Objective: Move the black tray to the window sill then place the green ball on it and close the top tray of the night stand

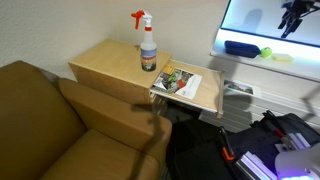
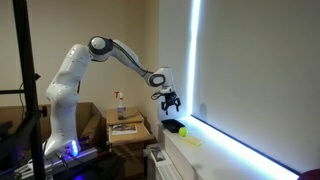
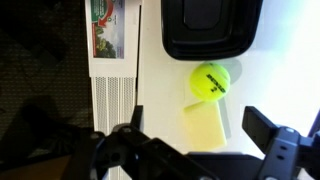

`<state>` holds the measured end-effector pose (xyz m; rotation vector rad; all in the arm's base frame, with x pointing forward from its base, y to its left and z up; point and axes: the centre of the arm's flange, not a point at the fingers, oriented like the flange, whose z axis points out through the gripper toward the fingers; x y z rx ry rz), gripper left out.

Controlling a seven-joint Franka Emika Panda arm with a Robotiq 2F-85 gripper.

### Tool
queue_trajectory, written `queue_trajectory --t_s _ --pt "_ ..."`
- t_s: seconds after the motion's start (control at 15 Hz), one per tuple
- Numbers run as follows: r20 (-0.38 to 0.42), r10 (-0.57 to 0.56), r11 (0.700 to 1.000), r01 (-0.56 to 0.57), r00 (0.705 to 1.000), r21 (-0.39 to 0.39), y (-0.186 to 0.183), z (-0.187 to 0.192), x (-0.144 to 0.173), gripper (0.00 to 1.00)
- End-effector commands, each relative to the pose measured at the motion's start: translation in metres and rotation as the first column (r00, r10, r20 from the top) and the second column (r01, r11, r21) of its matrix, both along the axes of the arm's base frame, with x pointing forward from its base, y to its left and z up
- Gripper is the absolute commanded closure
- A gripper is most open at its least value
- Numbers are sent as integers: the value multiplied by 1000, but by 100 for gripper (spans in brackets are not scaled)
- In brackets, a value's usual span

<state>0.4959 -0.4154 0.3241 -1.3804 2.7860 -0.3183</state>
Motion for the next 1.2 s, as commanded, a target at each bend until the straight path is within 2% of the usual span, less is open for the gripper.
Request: queue_trajectory --t_s 0.0,0.07,0.2,0.27,0.4,0.47,0.67,0.87,1.07,1.13 --pt "-8 -102 989 102 995 111 -39 63 -5 0" --pt "-6 -60 997 60 998 54 -24 42 -14 0" --pt "-3 -81 994 81 997 79 -36 66 -20 0" --pt "-42 -16 997 19 999 76 -30 49 -23 0" --pt "-126 -18 995 30 992 93 -40 13 1 0" --pt "-133 -46 993 60 990 101 -50 -8 16 0" --pt "-69 -131 988 136 989 69 -68 -58 49 0" --pt "-6 -194 981 194 981 19 -85 -91 74 0" --pt "0 -255 967 255 967 -8 -94 -114 95 0" --pt "-19 -220 975 220 975 0 -73 -104 66 0"
